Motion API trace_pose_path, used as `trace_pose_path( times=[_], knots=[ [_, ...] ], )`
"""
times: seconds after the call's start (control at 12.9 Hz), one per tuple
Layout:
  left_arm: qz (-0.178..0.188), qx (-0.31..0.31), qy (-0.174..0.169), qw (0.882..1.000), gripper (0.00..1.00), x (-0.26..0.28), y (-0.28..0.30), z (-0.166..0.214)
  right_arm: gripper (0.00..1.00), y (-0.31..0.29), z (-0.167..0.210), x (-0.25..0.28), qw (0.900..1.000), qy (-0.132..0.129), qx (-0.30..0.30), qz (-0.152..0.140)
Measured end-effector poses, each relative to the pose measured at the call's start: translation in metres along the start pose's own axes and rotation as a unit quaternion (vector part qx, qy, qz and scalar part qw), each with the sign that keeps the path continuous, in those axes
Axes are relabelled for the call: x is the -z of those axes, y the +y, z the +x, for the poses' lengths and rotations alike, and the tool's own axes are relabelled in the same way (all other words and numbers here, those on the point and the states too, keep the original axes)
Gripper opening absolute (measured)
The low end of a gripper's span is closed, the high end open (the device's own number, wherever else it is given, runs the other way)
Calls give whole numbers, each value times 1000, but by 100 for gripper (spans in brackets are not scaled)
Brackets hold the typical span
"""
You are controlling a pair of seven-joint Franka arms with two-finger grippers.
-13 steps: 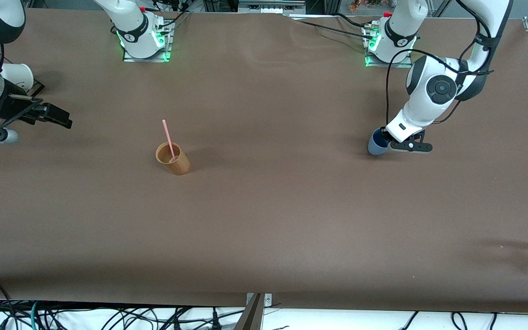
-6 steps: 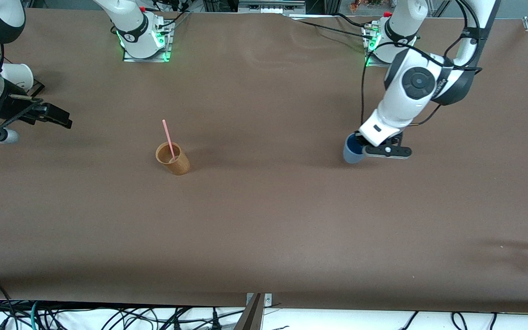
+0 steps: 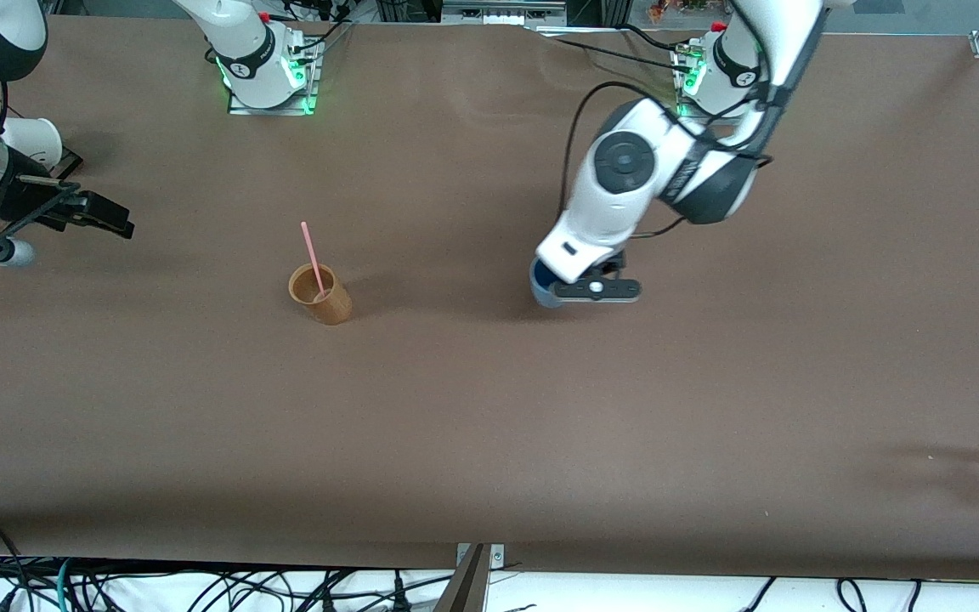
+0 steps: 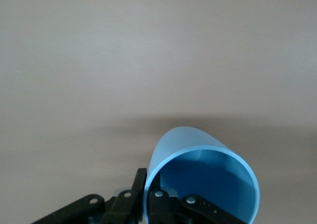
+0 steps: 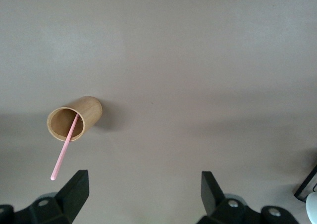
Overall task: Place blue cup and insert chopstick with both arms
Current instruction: 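Carry the blue cup with the left gripper toward the wooden cup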
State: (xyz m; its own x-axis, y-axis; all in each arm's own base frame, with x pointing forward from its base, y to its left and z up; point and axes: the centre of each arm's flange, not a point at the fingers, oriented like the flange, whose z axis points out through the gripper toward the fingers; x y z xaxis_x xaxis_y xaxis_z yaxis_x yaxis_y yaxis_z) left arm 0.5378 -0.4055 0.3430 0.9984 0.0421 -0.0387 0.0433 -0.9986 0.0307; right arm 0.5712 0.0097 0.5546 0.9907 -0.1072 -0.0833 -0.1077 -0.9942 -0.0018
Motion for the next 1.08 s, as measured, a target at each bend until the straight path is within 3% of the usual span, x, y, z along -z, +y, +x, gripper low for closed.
trace_pose_path(
  times=[0.46, 1.08],
  knots=[
    [-8, -10, -11, 1000, 5, -46, 88, -11, 100, 0, 0, 0, 1000, 0, 0, 0],
    [-8, 3, -16, 1000, 5, -100, 118, -11, 100, 0, 0, 0, 1000, 0, 0, 0]
  ],
)
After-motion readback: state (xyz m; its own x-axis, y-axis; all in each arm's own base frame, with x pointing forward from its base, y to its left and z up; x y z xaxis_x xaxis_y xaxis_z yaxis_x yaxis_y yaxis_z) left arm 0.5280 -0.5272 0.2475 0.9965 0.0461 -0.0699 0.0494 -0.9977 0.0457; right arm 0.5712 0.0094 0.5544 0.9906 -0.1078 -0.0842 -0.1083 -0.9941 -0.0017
